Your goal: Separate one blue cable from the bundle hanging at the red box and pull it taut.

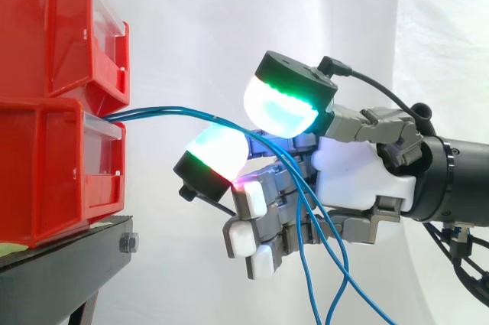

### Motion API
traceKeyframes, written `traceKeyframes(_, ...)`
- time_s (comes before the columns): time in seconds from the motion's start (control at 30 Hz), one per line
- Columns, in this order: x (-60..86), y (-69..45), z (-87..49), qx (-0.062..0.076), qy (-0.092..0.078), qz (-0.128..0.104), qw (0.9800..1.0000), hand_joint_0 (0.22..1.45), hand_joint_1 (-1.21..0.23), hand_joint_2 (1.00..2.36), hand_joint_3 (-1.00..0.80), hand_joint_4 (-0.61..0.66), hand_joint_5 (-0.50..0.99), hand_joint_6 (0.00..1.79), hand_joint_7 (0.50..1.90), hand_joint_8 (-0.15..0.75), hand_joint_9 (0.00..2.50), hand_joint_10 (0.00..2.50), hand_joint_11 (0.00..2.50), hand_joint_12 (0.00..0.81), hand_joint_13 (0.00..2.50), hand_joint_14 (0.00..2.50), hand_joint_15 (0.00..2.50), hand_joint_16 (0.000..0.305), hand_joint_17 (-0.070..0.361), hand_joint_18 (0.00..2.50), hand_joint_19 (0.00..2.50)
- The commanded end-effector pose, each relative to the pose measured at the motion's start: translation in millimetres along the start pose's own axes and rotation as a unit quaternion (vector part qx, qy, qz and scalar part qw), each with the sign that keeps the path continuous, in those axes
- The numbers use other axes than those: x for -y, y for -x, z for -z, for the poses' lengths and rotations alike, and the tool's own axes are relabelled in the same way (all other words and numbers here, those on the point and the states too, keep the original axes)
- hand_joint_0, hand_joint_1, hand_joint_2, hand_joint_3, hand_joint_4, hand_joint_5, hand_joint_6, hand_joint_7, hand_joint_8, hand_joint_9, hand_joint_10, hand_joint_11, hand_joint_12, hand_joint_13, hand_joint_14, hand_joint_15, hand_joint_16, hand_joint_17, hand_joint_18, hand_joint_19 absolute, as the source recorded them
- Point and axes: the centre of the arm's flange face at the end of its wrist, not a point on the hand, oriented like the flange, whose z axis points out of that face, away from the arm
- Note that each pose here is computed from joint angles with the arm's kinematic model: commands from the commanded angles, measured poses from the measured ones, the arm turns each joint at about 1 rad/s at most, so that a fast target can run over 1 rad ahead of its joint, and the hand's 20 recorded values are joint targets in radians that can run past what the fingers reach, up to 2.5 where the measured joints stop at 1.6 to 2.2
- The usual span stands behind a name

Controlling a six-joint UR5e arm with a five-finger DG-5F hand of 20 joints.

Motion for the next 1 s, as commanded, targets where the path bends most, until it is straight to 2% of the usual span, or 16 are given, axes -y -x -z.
traceKeyframes(0.0,-0.7,-0.7,-0.2,-0.001,0.0,0.002,1.0,0.67,-0.66,1.01,-0.3,0.25,-0.11,0.53,1.32,0.37,0.92,0.01,0.68,0.408,0.92,0.01,0.42,0.048,0.108,0.87,0.47)
traceKeyframes(0.5,-1.2,-1.5,-0.9,0.0,0.002,0.002,1.0,0.61,-0.63,1.0,-0.44,0.26,-0.1,0.58,1.27,0.377,0.95,0.02,0.7,0.405,0.95,0.01,0.44,0.047,0.107,0.88,0.48)
traceKeyframes(0.8,-0.7,-1.6,-0.5,-0.001,0.0,0.002,1.0,0.66,-0.67,1.02,-0.14,0.26,-0.1,0.58,1.27,0.381,0.97,0.01,0.68,0.422,0.98,0.01,0.43,0.05,0.113,0.93,0.47)
traceKeyframes(0.97,-0.7,-1.4,-0.5,0.0,0.0,0.002,1.0,0.67,-0.72,1.01,-0.14,0.27,-0.12,0.61,1.23,0.384,0.95,0.01,0.68,0.422,0.97,0.01,0.43,0.051,0.114,0.93,0.46)
